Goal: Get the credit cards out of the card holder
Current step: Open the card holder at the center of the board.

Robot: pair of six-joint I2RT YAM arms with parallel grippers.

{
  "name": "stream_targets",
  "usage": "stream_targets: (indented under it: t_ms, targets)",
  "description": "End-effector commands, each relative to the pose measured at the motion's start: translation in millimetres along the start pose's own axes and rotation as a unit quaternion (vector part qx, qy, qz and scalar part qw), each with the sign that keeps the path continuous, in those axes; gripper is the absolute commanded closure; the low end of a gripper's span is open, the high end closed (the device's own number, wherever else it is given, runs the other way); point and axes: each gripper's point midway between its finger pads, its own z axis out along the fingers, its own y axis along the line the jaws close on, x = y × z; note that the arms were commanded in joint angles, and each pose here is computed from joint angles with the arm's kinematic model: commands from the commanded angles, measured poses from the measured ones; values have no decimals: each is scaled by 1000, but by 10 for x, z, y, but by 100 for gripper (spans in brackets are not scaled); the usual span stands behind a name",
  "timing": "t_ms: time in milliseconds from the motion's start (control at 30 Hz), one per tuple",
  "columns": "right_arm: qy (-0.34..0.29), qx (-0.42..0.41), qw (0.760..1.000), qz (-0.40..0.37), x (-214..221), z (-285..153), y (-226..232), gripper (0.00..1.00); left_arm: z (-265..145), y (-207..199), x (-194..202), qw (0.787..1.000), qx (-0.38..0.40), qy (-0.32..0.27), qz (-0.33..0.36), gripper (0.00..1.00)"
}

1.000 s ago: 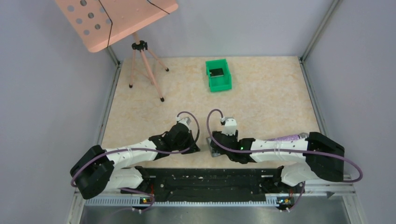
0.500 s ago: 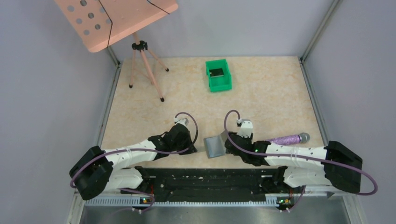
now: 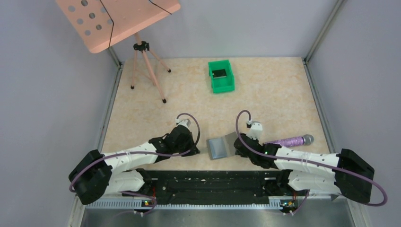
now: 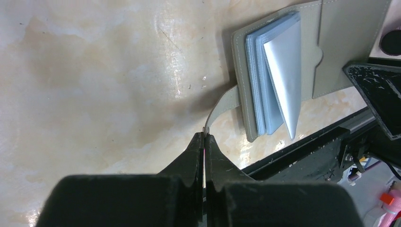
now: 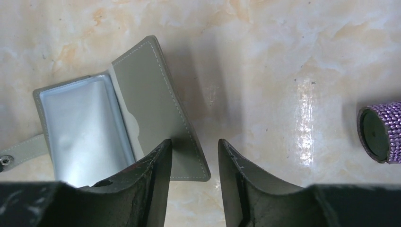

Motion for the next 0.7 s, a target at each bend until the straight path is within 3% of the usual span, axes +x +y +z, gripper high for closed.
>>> stream_targets:
  t_ms: [0, 333, 533, 667]
  targets:
    - [9, 3, 1000, 10, 61, 56, -44, 60, -70, -87, -126, 1000, 10, -23, 5, 100]
    - [30, 5, 1000, 8, 157, 131, -38, 74, -189, -114, -180, 998, 31, -51, -1, 100]
    - [41, -21, 999, 10, 136, 63, 79, 75, -233, -136, -190, 998, 39, -55, -1, 100]
    - [44, -61, 997, 8, 23, -76, 254, 71, -255, -167, -210, 997, 45, -58, 0, 100]
